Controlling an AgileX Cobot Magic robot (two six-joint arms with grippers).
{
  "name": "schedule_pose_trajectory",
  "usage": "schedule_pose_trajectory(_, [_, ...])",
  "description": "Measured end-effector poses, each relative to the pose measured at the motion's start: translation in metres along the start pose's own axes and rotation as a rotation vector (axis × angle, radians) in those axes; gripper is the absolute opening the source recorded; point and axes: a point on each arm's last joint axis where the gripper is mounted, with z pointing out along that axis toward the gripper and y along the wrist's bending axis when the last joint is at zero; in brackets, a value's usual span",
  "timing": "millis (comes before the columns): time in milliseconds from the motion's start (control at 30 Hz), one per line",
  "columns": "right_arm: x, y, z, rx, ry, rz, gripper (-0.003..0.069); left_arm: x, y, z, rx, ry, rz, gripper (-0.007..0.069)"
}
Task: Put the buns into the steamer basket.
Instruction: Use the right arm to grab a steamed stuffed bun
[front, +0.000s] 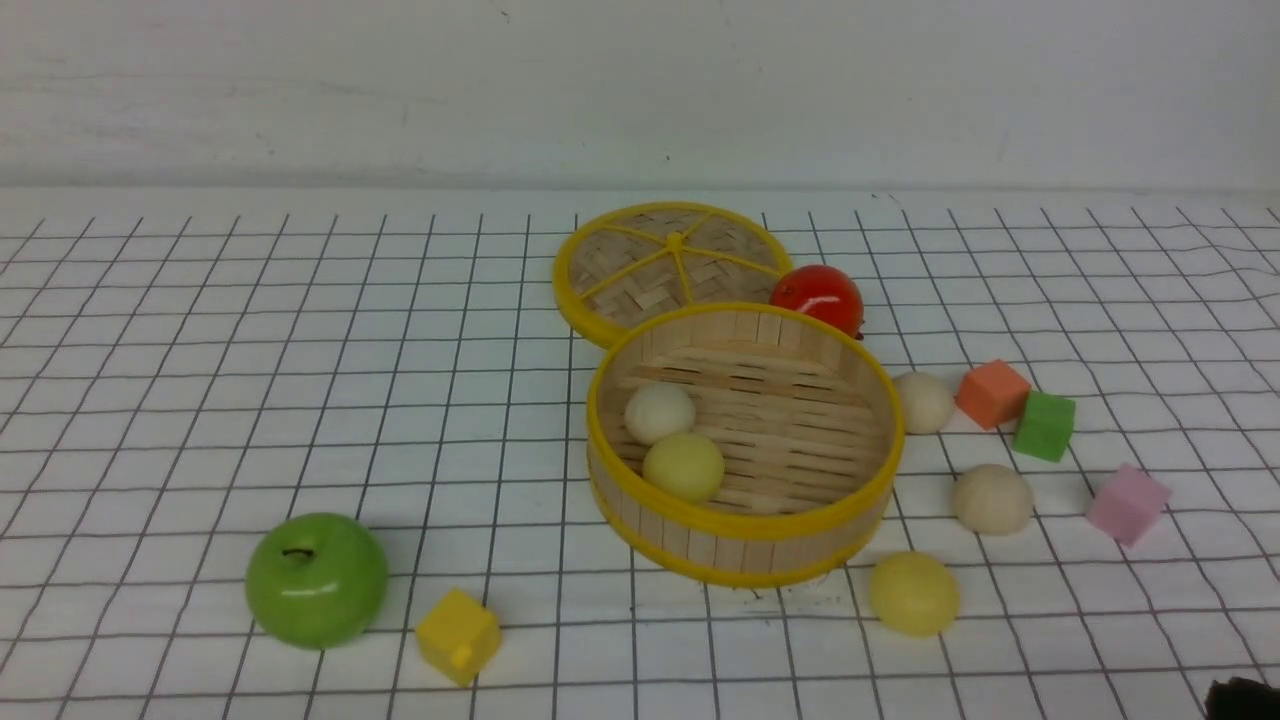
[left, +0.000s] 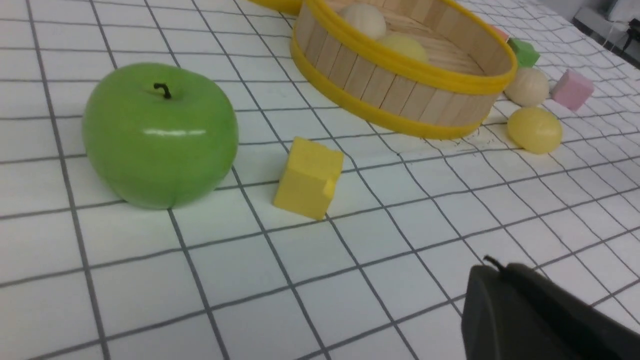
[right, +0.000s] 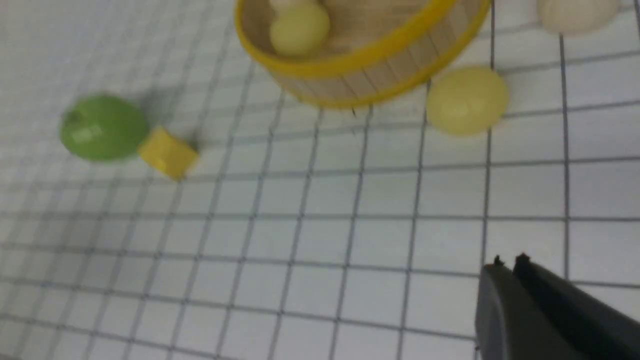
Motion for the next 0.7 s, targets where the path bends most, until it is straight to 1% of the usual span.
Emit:
schedule_pose_trajectory(33, [-0.005, 0.000, 0.003, 0.005, 0.030, -0.002, 0.0008, 0.000, 0.000, 0.000, 0.000, 0.001, 0.000, -0.0013])
schedule_pose_trajectory(67, [-0.021, -0.001, 0.014, 0.035, 0.132, -0.026, -0.0001, 0.000, 0.000, 0.000, 0.000, 0.003, 0.000, -0.0013])
schedule_pose_trajectory(100, [-0.024, -0.001, 0.016, 0.040, 0.139, -0.027, -0.0001, 0.000, 0.000, 0.000, 0.001, 0.004, 0.000, -0.0013])
schedule_pose_trajectory(200, [-0.058, -0.008, 0.057, 0.078, 0.317, -0.028, -0.0001, 0.001, 0.000, 0.000, 0.001, 0.006, 0.000, -0.0013])
schedule_pose_trajectory(300, [-0.068, -0.003, 0.086, 0.076, 0.389, -0.072, -0.0001, 0.001, 0.000, 0.000, 0.001, 0.007, 0.000, -0.0013])
schedule_pose_trajectory(367, [-0.071, 0.007, 0.107, 0.066, 0.430, -0.139, 0.0001, 0.001, 0.000, 0.000, 0.001, 0.007, 0.000, -0.0013])
schedule_pose_trajectory(467, [-0.079, 0.022, 0.141, 0.100, 0.481, -0.235, 0.0024, 0.001, 0.000, 0.000, 0.001, 0.007, 0.000, -0.0013])
schedule_pose_trajectory(500, [-0.079, 0.021, 0.141, 0.105, 0.479, -0.236, 0.0027, 0.001, 0.000, 0.000, 0.001, 0.007, 0.000, -0.0013])
schedule_pose_trajectory(533, [-0.082, 0.023, 0.158, 0.140, 0.499, -0.253, 0.0050, 0.001, 0.000, 0.000, 0.001, 0.007, 0.000, -0.0013])
schedule_pose_trajectory(600, [-0.090, 0.025, 0.175, 0.192, 0.501, -0.271, 0.0097, 0.001, 0.000, 0.000, 0.001, 0.007, 0.000, -0.0013])
schedule_pose_trajectory(633, [-0.092, 0.024, 0.182, 0.209, 0.503, -0.275, 0.0123, 0.001, 0.000, 0.000, 0.001, 0.007, 0.000, -0.0013])
schedule_pose_trajectory(667, [-0.092, 0.024, 0.184, 0.214, 0.503, -0.273, 0.0129, 0.001, 0.000, 0.000, 0.001, 0.007, 0.000, -0.0013])
schedule_pose_trajectory(700, [-0.096, 0.021, 0.192, 0.242, 0.503, -0.285, 0.0183, 0.001, 0.000, 0.000, 0.001, 0.007, 0.000, -0.0013])
